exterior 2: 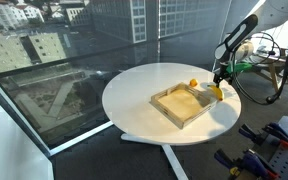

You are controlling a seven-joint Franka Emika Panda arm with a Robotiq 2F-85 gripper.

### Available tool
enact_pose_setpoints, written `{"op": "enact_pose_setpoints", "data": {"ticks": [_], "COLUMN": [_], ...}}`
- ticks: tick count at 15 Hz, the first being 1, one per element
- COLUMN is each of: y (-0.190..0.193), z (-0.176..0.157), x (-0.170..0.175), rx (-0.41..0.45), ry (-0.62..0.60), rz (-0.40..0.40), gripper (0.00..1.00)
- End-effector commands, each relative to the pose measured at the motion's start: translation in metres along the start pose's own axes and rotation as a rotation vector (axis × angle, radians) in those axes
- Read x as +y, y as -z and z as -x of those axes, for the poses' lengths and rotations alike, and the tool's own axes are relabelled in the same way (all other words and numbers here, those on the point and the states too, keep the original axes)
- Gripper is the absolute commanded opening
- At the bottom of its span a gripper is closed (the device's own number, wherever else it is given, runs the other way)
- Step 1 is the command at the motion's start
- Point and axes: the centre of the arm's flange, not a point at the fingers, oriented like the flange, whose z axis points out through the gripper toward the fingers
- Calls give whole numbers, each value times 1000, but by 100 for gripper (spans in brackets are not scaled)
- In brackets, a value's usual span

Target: Put the banana in the box

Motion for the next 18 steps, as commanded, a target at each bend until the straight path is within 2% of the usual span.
{"op": "enact_pose_setpoints", "data": {"ticks": [1,18], "y": [-4,-21], "z": [2,-3], "x": [1,2], "rx": [0,-21], "ry": [19,20], "rz": [14,28], "gripper": [100,100]}}
